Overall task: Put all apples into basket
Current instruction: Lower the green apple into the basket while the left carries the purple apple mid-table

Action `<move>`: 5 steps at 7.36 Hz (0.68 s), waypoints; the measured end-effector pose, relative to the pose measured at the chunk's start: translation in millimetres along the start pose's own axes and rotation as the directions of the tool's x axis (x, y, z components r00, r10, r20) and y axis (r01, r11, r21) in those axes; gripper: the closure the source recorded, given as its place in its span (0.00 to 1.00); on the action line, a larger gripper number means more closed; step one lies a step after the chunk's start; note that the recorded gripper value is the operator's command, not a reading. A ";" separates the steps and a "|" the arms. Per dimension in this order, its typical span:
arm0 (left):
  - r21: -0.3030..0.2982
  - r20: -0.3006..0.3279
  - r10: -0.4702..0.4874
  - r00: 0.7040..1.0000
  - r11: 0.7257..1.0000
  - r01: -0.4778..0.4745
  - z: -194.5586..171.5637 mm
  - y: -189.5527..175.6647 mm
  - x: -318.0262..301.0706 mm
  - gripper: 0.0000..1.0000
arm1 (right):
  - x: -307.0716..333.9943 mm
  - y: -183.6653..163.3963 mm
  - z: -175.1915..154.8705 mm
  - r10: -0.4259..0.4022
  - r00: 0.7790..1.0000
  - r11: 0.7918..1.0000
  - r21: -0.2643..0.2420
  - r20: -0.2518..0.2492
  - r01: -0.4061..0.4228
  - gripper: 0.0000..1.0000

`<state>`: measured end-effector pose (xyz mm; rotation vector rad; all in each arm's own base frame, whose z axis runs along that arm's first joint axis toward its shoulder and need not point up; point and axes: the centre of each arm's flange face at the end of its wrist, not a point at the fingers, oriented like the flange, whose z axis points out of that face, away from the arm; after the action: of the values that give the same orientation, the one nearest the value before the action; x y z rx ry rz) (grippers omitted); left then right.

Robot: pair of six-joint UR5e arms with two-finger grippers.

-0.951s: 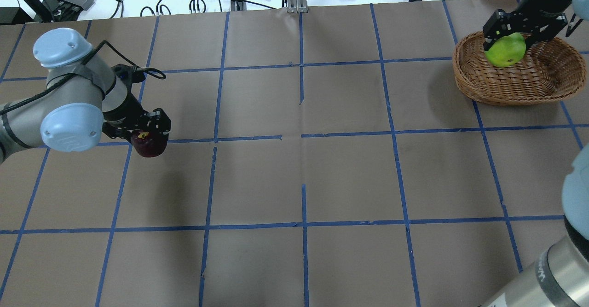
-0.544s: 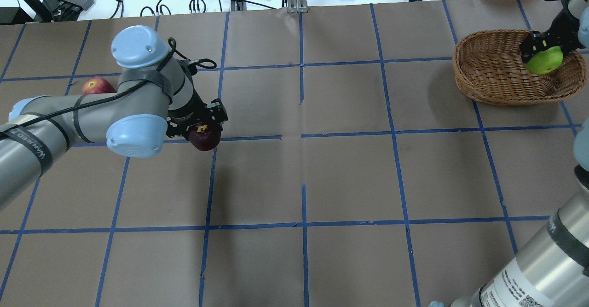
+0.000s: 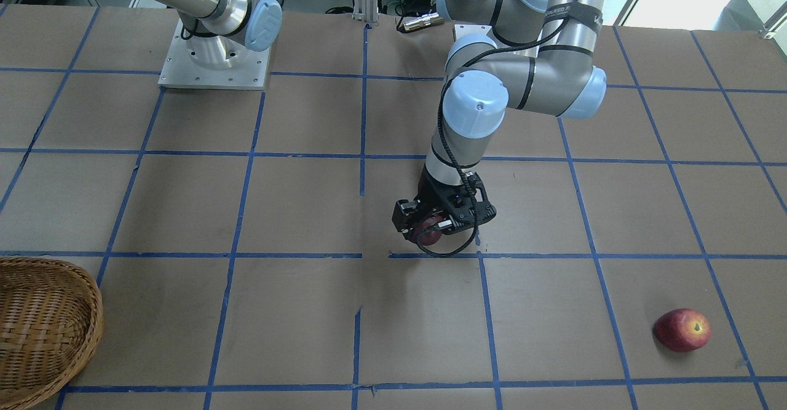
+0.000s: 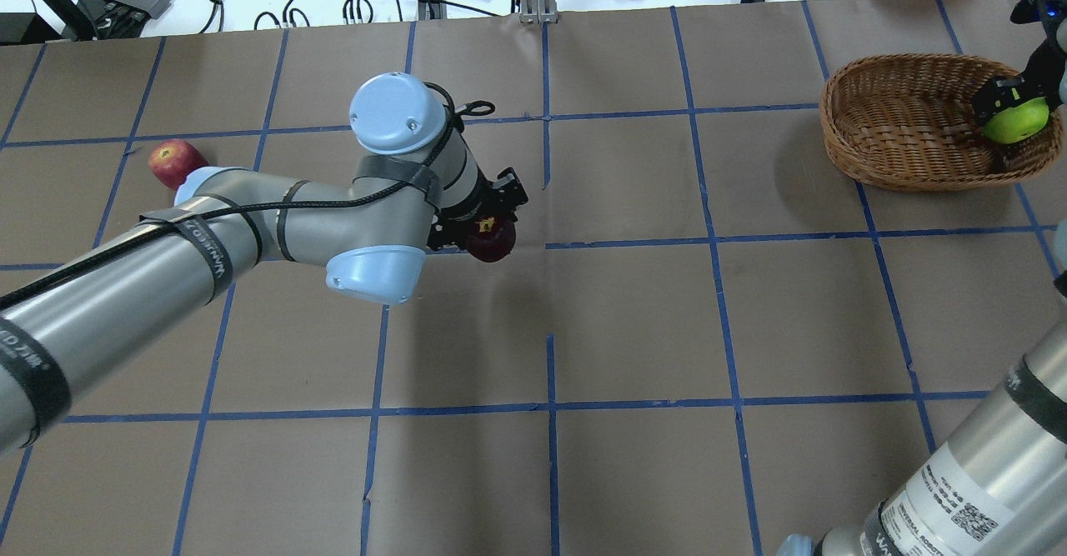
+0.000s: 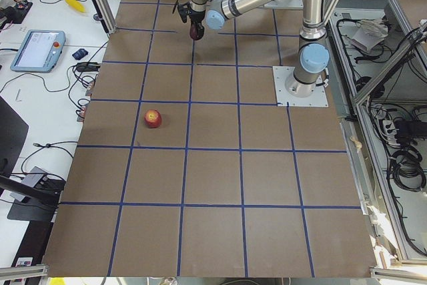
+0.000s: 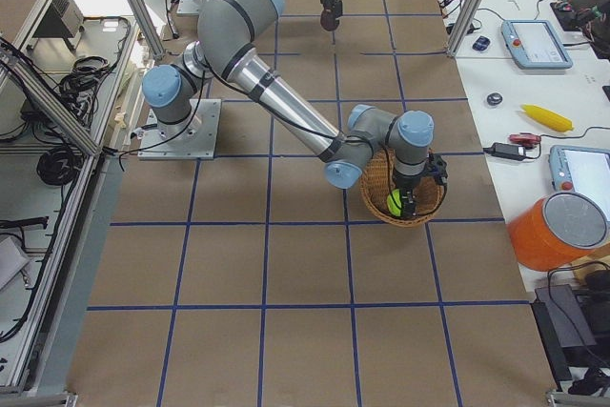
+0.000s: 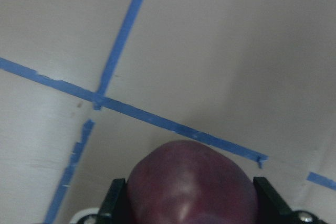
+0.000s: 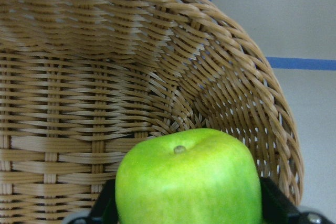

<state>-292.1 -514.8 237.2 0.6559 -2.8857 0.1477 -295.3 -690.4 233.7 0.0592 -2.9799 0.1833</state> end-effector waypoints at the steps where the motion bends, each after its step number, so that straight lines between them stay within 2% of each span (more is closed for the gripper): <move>1: -0.011 -0.018 -0.033 0.999 0.999 0.033 14.1 13.1 15.0 0.53 | 0.2 -0.1 -0.8 0.002 1.000 1.000 0.002 0.002 -0.002 0.00; 2: -0.007 -0.038 -0.064 0.997 0.998 0.064 25.8 19.7 24.7 0.22 | -0.9 -0.6 -4.6 0.001 1.000 1.000 0.001 0.002 -0.001 0.00; 3: -0.004 -0.044 -0.082 0.996 0.997 0.082 37.5 21.7 28.1 0.00 | -4.6 -1.3 -15.2 -0.004 1.000 1.000 -0.003 0.005 0.004 0.00; 5: -0.007 -0.036 -0.069 0.997 0.998 0.069 49.6 21.0 27.9 0.00 | -29.1 -2.5 -64.2 -0.029 0.999 0.999 -0.026 0.029 0.030 0.00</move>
<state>-333.5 -514.3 192.9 0.7426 -2.8240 0.1404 -256.6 -684.0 292.3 0.1034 -3.0070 0.1405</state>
